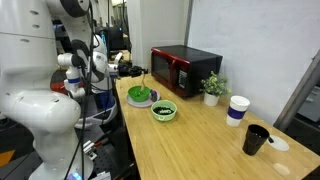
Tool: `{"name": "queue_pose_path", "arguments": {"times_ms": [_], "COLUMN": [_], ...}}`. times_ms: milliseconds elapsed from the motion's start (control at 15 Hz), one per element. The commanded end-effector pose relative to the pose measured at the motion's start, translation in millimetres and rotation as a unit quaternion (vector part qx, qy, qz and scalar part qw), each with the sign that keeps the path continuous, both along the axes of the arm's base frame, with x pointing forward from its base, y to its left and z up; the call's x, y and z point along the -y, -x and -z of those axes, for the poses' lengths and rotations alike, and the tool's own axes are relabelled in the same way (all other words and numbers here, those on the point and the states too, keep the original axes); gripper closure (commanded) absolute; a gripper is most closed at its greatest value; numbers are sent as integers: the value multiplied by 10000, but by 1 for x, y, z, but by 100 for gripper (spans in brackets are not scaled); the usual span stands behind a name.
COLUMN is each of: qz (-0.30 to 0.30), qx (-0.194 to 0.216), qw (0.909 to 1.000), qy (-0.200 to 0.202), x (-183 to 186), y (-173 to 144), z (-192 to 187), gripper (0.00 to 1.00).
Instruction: Use the spoon to transfer beans from the light-green bowl to the dark green bowl
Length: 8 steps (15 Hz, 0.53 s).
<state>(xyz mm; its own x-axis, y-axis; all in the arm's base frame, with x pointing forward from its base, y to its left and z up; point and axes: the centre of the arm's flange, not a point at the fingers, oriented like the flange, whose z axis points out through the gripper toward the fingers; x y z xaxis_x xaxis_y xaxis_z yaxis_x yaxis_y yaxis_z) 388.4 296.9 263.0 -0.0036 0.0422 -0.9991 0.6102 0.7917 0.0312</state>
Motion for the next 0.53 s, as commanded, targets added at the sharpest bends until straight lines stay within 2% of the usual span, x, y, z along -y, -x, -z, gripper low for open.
{"name": "queue_pose_path", "arguments": {"times_ms": [0, 467], "qz": [-16, 4], "qx": [44, 58], "qw": [9995, 9969], "qy": [326, 782], "x": [-11, -24], "y": [-8, -15], "z": [2, 6], "gripper": [94, 94]}}
